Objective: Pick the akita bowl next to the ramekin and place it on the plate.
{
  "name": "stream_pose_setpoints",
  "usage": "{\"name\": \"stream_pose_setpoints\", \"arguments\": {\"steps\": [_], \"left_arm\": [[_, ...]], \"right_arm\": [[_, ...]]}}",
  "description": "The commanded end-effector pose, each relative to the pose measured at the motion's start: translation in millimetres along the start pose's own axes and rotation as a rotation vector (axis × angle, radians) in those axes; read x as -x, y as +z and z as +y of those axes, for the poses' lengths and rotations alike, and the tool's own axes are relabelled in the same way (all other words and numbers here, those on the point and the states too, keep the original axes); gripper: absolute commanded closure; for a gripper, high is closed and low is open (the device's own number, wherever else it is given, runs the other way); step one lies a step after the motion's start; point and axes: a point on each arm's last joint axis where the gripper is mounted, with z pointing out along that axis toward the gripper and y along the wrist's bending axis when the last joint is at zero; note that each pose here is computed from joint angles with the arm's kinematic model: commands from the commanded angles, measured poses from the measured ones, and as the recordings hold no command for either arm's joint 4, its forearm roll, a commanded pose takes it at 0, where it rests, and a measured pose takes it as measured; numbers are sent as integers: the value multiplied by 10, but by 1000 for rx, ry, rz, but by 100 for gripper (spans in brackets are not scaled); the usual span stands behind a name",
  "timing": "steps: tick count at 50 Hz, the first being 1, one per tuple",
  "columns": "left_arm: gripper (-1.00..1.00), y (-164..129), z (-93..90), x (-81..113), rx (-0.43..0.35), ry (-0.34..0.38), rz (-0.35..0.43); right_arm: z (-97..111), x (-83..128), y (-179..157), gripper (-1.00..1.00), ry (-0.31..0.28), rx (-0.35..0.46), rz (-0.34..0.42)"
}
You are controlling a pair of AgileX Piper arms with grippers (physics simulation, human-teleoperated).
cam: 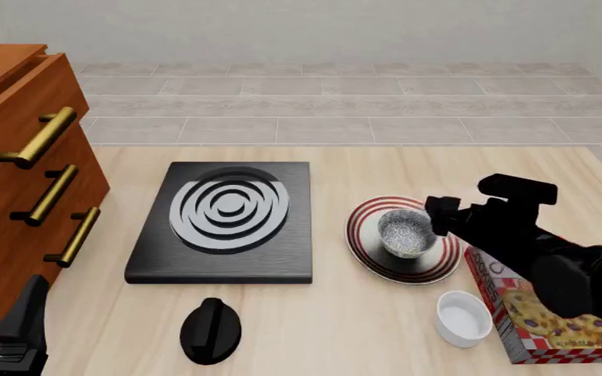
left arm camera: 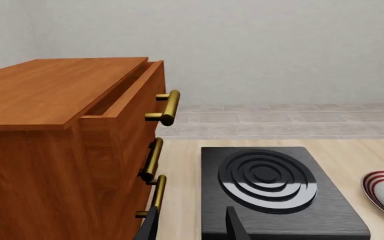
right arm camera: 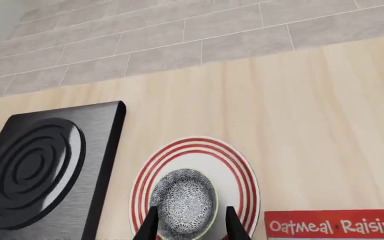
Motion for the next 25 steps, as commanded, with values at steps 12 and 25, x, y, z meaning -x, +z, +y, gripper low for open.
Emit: {"name": "stream_pose_setpoints", "arguments": {"steps": [12,25], "left_arm": [[-100,0,0,0,0,0,0],[-100,0,0,0,0,0,0]], "right_arm": [[14,132,-311,-100,3,2,-38],[-20,155,-443,-100,13,-11,-53]]}}
